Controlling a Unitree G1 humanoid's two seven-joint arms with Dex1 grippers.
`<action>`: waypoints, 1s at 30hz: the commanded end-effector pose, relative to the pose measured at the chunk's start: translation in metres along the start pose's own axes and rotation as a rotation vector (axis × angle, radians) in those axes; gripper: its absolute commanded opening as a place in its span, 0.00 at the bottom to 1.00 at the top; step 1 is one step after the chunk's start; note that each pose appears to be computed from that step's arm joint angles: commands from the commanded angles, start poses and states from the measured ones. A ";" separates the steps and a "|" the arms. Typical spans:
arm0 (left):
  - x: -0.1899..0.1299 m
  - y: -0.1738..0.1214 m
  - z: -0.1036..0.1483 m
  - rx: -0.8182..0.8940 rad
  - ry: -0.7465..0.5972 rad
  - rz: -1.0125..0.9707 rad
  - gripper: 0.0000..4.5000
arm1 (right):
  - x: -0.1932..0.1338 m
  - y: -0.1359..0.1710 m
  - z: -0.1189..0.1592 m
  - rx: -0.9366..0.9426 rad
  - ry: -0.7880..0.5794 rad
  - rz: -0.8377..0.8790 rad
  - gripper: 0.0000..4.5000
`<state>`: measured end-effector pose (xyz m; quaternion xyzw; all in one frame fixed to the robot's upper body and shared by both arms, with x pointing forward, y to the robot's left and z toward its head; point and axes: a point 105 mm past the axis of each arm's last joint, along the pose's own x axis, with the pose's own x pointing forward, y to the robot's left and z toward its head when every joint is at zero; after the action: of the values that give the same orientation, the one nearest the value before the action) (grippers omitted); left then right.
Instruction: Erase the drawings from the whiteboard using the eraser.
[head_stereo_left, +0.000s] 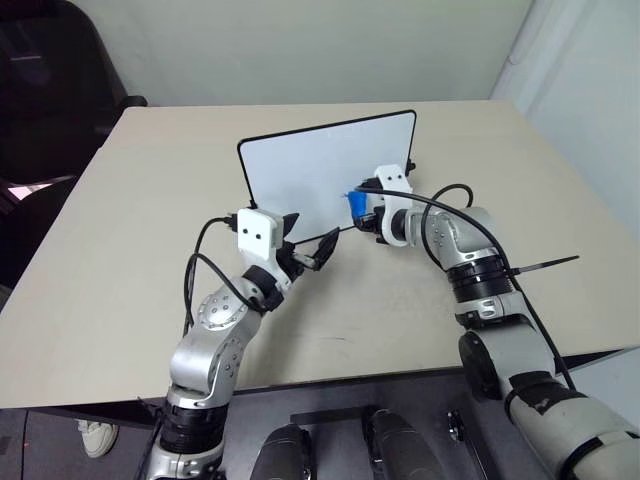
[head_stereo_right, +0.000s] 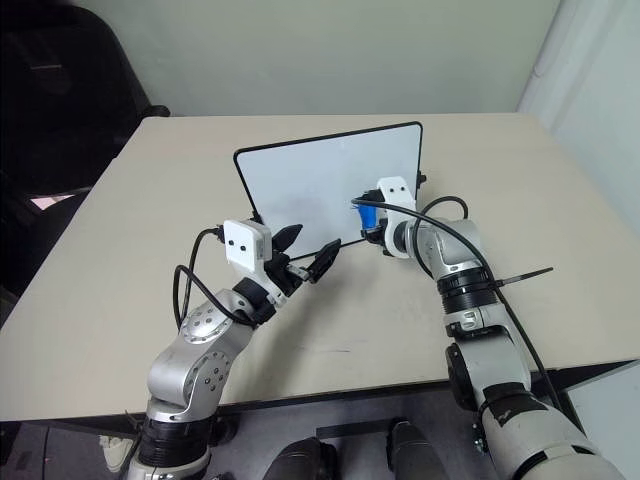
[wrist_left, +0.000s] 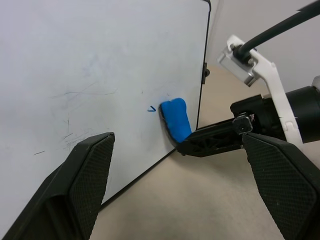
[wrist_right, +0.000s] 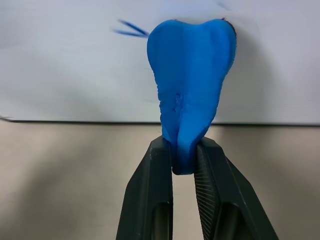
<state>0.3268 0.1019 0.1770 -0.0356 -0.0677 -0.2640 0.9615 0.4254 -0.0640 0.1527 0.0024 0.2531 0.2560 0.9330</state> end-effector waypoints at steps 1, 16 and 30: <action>0.002 -0.003 0.012 0.010 -0.048 -0.018 1.00 | -0.007 -0.004 0.026 -0.007 -0.089 -0.035 0.08; 0.004 -0.001 0.017 0.003 -0.049 -0.029 1.00 | -0.011 0.066 0.019 -0.143 -0.036 0.168 0.08; 0.000 0.002 0.010 -0.001 -0.045 -0.026 1.00 | -0.014 0.010 0.043 0.011 -0.119 0.021 0.08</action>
<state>0.3284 0.1036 0.1819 -0.0422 -0.0737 -0.2730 0.9582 0.4276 -0.0626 0.1657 0.0182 0.2480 0.2447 0.9372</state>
